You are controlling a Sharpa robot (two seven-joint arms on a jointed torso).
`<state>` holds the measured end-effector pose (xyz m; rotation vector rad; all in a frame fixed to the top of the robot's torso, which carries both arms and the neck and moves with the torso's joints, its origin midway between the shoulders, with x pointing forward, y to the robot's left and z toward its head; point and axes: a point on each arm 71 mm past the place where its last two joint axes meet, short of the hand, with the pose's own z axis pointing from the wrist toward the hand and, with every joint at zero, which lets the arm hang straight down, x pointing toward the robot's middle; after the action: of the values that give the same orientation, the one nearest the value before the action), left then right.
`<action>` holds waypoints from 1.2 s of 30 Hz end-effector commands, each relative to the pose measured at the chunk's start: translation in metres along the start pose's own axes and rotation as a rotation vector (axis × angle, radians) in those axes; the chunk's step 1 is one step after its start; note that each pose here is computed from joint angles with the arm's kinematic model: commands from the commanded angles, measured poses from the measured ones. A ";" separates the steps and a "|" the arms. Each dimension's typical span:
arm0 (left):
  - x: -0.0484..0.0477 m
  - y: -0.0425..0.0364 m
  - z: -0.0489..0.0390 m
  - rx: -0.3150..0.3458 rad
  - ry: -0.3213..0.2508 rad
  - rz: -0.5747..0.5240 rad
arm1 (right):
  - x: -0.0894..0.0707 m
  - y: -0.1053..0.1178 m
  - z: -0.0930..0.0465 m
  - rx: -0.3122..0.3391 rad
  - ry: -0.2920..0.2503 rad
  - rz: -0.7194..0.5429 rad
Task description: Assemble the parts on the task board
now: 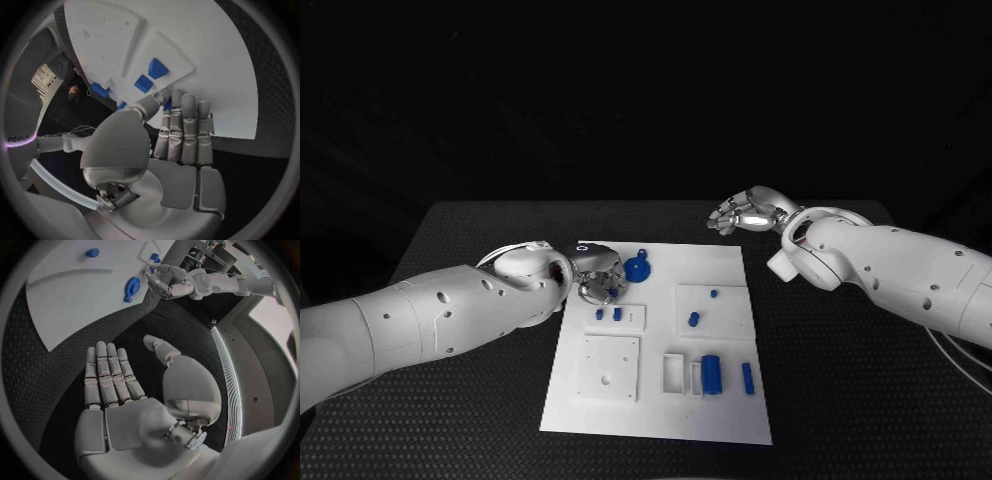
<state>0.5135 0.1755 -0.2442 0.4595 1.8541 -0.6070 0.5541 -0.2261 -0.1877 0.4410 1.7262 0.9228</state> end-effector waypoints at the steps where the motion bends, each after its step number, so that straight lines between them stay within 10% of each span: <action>1: 0.0109 -0.0015 0.0001 0.004 0.066 0.005 | 0.001 0.001 0.000 -0.012 0.013 0.002; 36: 0.0061 0.0046 -0.0039 0.001 -0.008 -0.038 | 0.001 0.000 0.000 -0.010 0.012 0.002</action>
<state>0.5121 0.1827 -0.2488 0.4288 1.8594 -0.6212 0.5544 -0.2270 -0.1879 0.4422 1.7258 0.9209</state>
